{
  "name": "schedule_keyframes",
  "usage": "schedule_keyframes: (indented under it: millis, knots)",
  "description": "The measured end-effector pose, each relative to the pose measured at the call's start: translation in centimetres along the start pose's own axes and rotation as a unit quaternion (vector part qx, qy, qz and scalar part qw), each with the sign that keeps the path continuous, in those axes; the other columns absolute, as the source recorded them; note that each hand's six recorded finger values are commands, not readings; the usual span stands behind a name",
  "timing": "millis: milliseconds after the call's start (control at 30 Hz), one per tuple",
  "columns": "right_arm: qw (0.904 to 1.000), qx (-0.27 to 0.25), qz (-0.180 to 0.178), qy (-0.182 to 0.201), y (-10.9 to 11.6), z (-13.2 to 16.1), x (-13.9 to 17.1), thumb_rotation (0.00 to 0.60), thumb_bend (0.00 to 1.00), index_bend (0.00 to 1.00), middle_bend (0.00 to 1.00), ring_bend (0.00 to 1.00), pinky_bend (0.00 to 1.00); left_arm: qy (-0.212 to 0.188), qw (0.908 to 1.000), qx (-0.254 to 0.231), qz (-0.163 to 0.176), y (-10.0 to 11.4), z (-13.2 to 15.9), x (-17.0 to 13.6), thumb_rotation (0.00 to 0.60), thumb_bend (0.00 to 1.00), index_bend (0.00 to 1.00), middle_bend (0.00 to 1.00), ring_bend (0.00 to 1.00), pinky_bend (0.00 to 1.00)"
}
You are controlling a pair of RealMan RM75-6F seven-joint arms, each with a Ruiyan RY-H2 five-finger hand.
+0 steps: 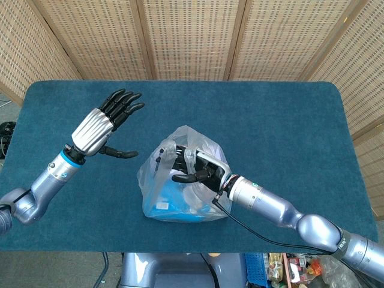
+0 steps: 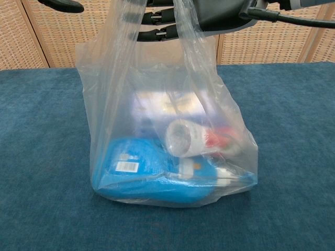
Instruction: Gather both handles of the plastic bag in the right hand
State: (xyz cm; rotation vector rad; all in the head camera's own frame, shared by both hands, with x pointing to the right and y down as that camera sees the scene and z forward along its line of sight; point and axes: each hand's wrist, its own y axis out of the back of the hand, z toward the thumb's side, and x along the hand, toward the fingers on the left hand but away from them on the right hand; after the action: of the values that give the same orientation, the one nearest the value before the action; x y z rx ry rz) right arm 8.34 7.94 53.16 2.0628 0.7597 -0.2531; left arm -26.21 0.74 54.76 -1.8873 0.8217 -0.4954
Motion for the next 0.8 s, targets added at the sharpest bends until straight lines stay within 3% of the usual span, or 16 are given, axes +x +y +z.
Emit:
schedule_keyframes:
  millis: [200, 467, 800]
  knots:
    - [1.0000, 0.000, -0.006, 0.003, 0.1, 0.1, -0.2, 0.600, 0.00, 0.25, 0.30, 0.18, 0.11, 0.014, 0.9997, 0.015, 0.011, 1.6, -1.6, -0.6, 0.468, 0.00, 0.00, 0.00, 0.00, 0.00]
    - [0.9998, -0.018, -0.004, 0.006, -0.5, 0.1, -1.1, 0.600, 0.00, 0.25, 0.30, 0.18, 0.12, 0.049, 0.9971, 0.033, 0.047, 5.9, -4.3, -1.5, 0.505, 0.00, 0.00, 0.00, 0.00, 0.00]
    - [0.9994, -0.029, -0.013, 0.016, -0.4, 1.0, -2.0, 0.600, 0.00, 0.25, 0.30, 0.18, 0.13, 0.067, 0.9953, 0.037, 0.059, 6.7, -5.4, -1.8, 0.538, 0.00, 0.00, 0.00, 0.00, 0.00]
